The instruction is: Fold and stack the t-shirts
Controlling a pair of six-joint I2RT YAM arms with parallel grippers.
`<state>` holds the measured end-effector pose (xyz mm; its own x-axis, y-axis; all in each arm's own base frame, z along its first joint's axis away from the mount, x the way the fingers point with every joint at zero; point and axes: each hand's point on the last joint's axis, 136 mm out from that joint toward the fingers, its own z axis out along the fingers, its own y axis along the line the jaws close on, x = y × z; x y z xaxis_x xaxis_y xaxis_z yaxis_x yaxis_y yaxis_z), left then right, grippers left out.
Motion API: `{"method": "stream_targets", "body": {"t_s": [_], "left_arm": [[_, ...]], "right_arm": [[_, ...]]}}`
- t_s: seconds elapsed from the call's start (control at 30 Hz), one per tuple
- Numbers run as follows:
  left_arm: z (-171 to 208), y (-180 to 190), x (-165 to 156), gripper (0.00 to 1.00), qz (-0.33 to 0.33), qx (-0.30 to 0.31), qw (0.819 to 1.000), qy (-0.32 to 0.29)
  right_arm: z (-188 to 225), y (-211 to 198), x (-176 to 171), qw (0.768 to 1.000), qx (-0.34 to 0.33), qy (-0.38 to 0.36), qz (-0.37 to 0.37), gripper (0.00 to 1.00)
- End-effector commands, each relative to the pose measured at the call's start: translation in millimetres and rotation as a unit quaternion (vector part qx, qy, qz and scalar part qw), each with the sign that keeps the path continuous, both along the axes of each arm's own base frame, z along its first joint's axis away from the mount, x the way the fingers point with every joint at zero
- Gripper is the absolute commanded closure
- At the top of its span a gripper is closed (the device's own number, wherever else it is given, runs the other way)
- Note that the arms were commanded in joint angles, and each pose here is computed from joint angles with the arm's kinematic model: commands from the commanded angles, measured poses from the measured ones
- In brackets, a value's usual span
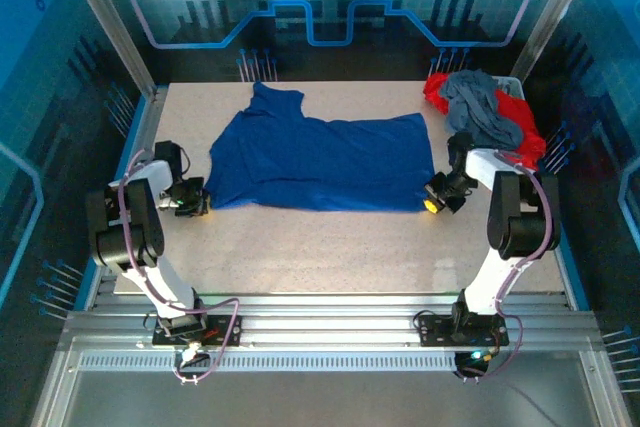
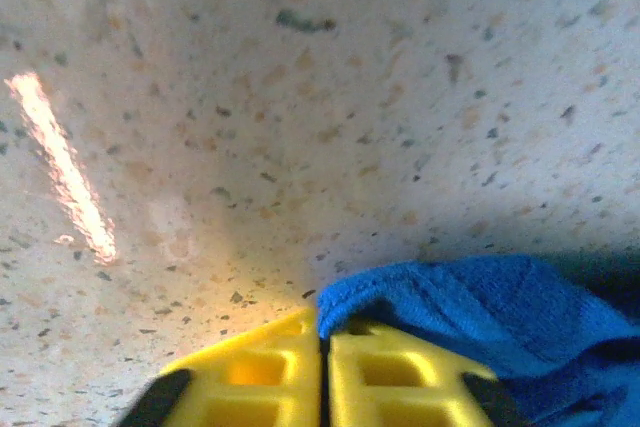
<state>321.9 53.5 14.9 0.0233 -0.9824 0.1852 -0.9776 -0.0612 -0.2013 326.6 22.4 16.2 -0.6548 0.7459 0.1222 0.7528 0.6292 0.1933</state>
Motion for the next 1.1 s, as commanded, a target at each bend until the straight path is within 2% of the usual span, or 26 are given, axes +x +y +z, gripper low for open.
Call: {"method": "stream_targets", "body": {"t_s": [0.0, 0.17, 0.33, 0.77, 0.83, 0.87, 0.9, 1.0, 1.07], "left_arm": [[6, 15, 3, 1.00, 0.006, 0.034, 0.999, 0.003], [15, 20, -7, 1.00, 0.006, 0.043, 0.999, 0.010], [27, 18, -34, 1.00, 0.013, 0.054, 0.998, 0.025], [25, -14, -140, 1.00, 0.041, 0.047, 0.993, 0.102], [20, -13, -143, 0.96, 0.036, 0.054, 0.993, 0.099], [18, -13, -140, 0.90, 0.028, 0.054, 0.994, 0.092], [18, -12, -138, 0.84, 0.020, 0.055, 0.994, 0.091], [28, -7, -127, 0.75, -0.015, 0.072, 0.994, 0.077], [48, -4, -112, 0.65, -0.050, 0.103, 0.992, 0.051]], "right_arm": [[-6, -7, 2, 0.999, -0.030, 0.010, 0.008, 1.00], [3, -15, -8, 0.998, -0.063, 0.024, 0.019, 1.00], [16, -21, -26, 0.995, -0.088, 0.035, 0.032, 1.00], [23, -30, -97, 0.988, -0.123, 0.083, 0.040, 1.00], [16, -25, -102, 0.989, -0.110, 0.088, 0.040, 1.00], [13, -23, -103, 0.990, -0.103, 0.091, 0.040, 1.00], [11, -21, -103, 0.990, -0.097, 0.090, 0.039, 0.94], [20, -19, -96, 0.992, -0.097, 0.068, 0.044, 0.66], [35, -17, -87, 0.992, -0.107, 0.038, 0.061, 0.55]]}}
